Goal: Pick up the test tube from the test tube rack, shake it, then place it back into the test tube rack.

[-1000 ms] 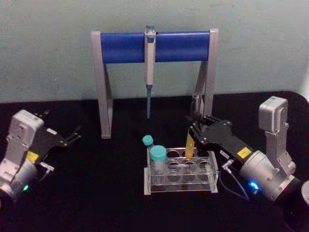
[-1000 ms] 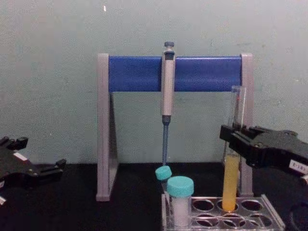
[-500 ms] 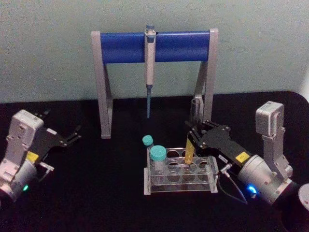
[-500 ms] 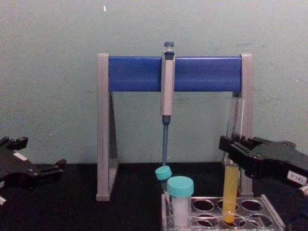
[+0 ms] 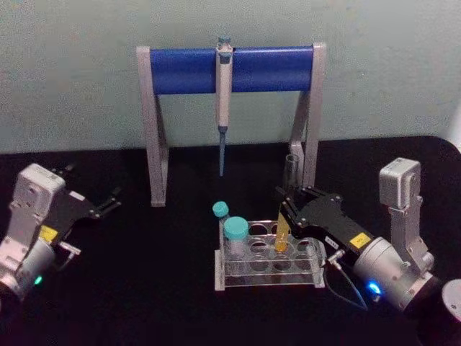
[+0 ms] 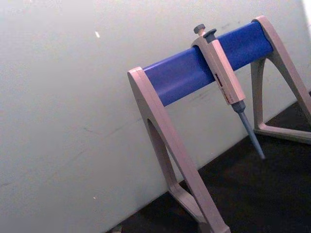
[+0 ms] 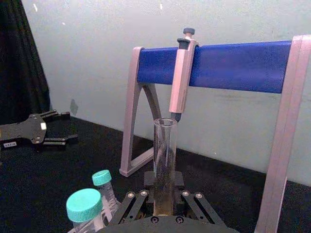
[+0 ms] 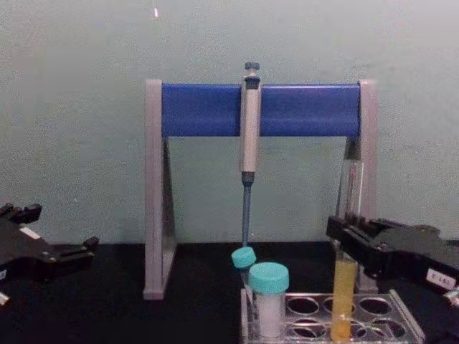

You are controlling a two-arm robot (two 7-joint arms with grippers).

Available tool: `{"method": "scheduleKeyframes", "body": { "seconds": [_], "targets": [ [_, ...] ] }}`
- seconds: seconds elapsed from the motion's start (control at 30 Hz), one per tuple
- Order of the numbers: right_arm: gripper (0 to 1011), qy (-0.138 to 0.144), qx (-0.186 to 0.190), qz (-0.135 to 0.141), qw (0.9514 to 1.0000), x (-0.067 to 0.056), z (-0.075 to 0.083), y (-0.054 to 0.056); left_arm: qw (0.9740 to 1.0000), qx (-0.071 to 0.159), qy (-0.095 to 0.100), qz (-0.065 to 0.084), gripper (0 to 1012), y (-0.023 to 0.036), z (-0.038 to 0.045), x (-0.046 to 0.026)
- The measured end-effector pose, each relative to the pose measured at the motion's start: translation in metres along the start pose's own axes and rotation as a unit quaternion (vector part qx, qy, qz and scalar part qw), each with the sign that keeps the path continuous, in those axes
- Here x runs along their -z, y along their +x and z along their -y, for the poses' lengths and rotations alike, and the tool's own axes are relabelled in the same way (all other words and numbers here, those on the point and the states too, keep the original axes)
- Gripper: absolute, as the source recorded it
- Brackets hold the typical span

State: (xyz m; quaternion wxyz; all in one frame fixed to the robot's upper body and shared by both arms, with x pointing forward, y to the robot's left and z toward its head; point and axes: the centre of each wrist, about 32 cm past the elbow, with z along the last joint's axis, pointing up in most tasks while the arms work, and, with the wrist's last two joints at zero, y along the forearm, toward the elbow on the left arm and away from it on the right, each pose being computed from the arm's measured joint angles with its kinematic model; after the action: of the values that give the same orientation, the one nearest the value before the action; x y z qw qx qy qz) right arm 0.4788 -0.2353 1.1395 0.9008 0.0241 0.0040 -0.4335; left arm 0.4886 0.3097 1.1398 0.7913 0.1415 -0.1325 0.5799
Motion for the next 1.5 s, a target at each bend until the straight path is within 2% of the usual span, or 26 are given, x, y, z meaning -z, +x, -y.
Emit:
{"method": "scheduleKeyframes", "body": {
  "seconds": [0.6,1.5],
  "targets": [
    [220,-0.009,0.002,-0.008,0.9999,0.008,-0.001,-0.002,1.0,0.0,0.0,0.0,1010,0.0,0.0,0.0],
    [220,-0.022,0.002,0.003,0.9997,0.012,-0.001,-0.002,1.0,0.0,0.0,0.0,1010,0.0,0.0,0.0]
  ]
}}
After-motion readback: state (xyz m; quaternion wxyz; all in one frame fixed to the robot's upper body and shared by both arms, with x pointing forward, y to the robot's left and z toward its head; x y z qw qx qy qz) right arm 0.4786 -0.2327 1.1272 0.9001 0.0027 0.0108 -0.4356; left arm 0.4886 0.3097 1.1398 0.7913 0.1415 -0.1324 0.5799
